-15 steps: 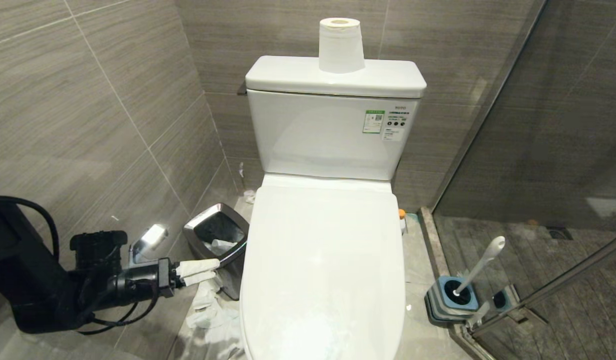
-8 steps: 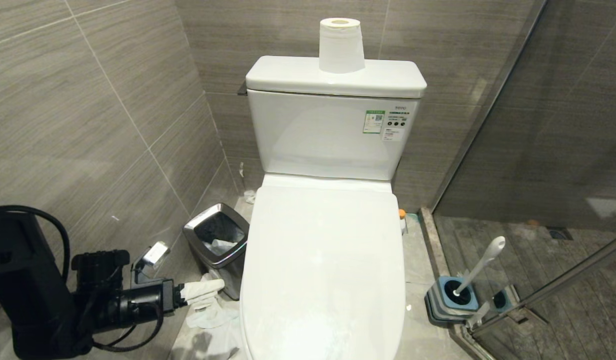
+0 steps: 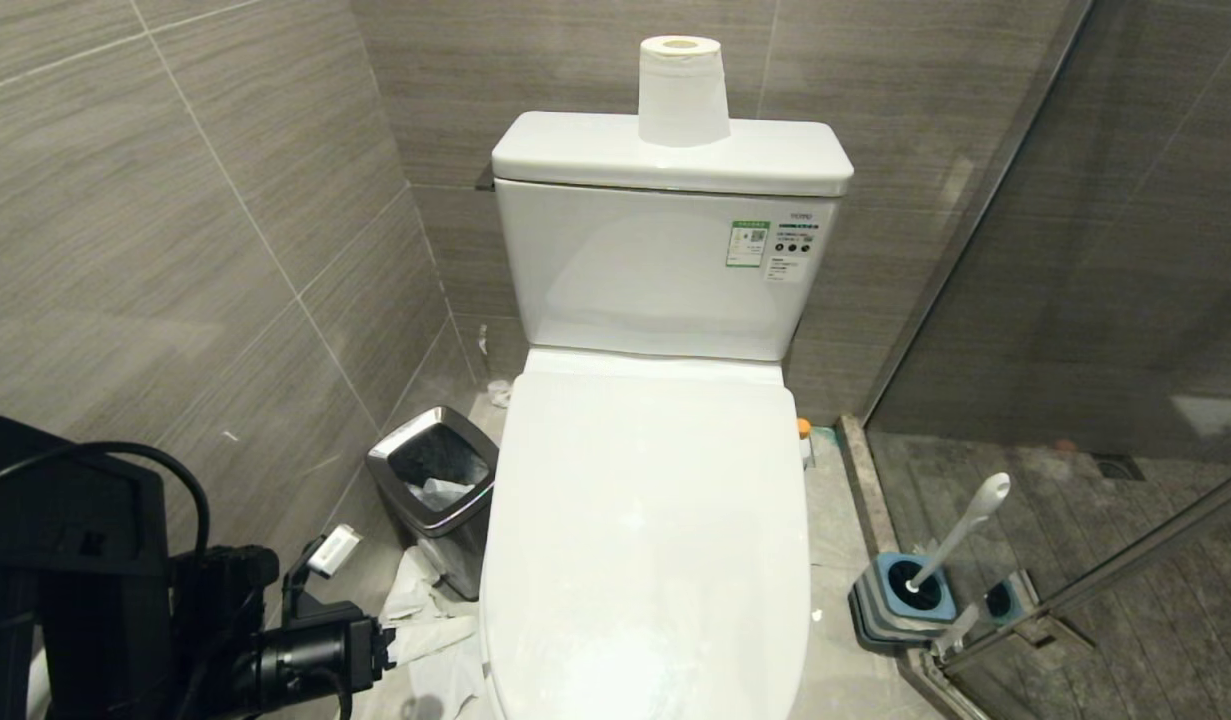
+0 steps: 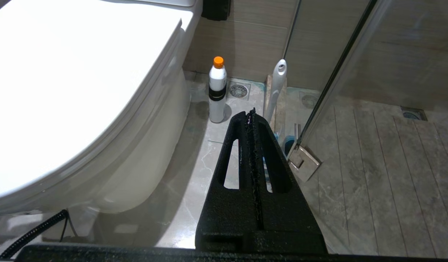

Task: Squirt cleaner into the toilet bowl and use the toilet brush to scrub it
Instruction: Use the left hand to lift the toilet lid slightly

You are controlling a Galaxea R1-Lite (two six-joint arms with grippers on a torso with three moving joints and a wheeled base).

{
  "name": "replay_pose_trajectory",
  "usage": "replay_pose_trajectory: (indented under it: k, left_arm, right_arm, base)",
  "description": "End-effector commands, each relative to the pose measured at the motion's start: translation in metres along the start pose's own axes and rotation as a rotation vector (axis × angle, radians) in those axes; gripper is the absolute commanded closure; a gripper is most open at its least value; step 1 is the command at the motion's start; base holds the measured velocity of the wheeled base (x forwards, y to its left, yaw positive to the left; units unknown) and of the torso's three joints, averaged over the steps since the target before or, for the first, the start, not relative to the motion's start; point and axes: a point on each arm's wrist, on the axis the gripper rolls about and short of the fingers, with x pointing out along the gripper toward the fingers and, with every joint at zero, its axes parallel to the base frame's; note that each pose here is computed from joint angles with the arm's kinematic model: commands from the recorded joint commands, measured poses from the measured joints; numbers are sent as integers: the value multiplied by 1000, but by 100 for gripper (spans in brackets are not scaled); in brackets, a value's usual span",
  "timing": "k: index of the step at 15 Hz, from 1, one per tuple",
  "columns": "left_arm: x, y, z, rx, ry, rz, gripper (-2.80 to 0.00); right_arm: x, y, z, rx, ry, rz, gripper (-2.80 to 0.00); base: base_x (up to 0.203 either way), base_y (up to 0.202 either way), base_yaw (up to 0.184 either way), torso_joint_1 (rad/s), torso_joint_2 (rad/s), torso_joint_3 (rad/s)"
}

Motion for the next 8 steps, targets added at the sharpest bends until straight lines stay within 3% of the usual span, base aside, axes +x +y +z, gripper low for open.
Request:
replay_pose_trajectory:
  k: [1,8]
  left_arm:
    - [1,-3,-4,-10,14,-11,-280]
    - [8,-11,-16,-38,66,-29,-280]
  right_arm:
    - [1,0,-3,-1,11,1,0]
    - [1,0,-3,-1,11,1,0]
  base:
    - [0,0,0,0,0,0]
    - [0,0,0,0,0,0]
